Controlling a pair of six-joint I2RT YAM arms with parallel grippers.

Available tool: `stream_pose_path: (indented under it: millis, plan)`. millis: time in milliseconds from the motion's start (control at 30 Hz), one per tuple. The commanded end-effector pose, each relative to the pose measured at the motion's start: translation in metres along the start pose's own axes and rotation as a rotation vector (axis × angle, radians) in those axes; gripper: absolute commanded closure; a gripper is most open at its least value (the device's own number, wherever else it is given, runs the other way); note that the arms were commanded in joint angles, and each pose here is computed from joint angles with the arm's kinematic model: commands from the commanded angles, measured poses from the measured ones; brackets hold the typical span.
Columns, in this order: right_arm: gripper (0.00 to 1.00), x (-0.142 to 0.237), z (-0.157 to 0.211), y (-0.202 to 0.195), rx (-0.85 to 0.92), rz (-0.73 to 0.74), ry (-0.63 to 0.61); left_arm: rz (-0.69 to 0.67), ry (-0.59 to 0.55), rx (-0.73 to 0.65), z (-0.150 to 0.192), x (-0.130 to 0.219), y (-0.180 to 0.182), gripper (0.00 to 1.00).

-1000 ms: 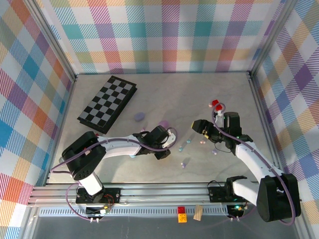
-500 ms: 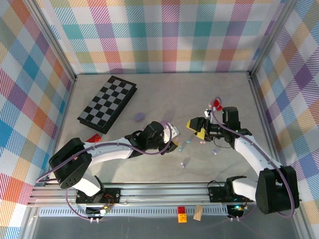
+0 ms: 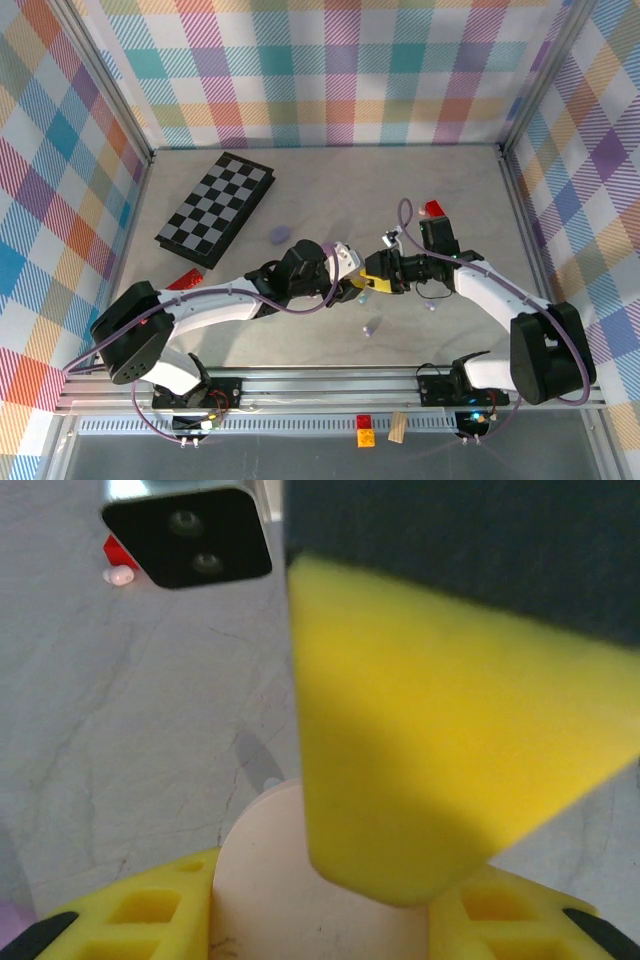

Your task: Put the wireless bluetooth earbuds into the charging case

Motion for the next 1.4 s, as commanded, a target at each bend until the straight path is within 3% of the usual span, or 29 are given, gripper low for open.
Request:
stream_pose_path:
  millis: [0, 233, 433, 533, 567, 767, 867, 1000, 1200, 1300, 1367]
  plan:
    - [0.45, 0.001, -0.003, 0.011, 0.033, -0.039, 0.029, 0.007, -0.074, -0.03, -0.017, 0.009, -0.002, 0.64]
    - [0.73, 0.0, -0.003, 0.013, 0.032, -0.043, 0.032, 0.015, -0.068, -0.028, -0.015, 0.008, -0.002, 0.64]
    - [0.79, 0.002, -0.002, 0.015, 0.037, -0.037, 0.022, 0.014, -0.073, -0.027, -0.016, 0.008, -0.002, 0.63]
    - [0.77, 0.003, -0.004, 0.016, 0.049, -0.017, -0.002, 0.002, -0.094, 0.0, -0.017, 0.009, -0.001, 0.6]
    - [0.76, 0.003, -0.005, 0.015, 0.052, -0.013, -0.01, -0.007, -0.106, 0.012, -0.017, 0.01, 0.001, 0.57]
    - [0.74, 0.011, -0.012, 0.02, 0.063, -0.051, -0.071, -0.039, -0.23, 0.081, -0.023, 0.021, 0.012, 0.15]
    - [0.74, 0.018, -0.017, 0.022, 0.062, -0.072, -0.118, -0.057, -0.359, 0.038, -0.024, 0.03, 0.012, 0.04]
    - [0.75, 0.03, -0.022, 0.025, 0.05, -0.131, -0.163, -0.128, -0.449, 0.037, -0.02, 0.036, 0.018, 0.02]
    - [0.74, 0.037, -0.022, 0.034, 0.062, -0.2, -0.154, -0.115, -0.572, 0.095, -0.015, 0.04, 0.039, 0.07]
    - [0.75, 0.039, -0.021, 0.038, 0.066, -0.216, -0.147, -0.031, -0.642, 0.027, -0.01, 0.034, 0.043, 0.16]
    - [0.75, 0.039, -0.021, 0.04, 0.07, -0.222, -0.143, 0.021, -0.631, -0.018, -0.012, 0.024, 0.042, 0.19]
Point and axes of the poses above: each hand's point on the last joint's axis, 136 mm out from that joint toward the fingers, its own x axis back along the fingers, its own y axis along the line the jaws close on, z = x × y, the point moved 8 cm from there along x, back along the fingers, and after that the axes turned 2 degrees about -x, right-handed, at the moved point
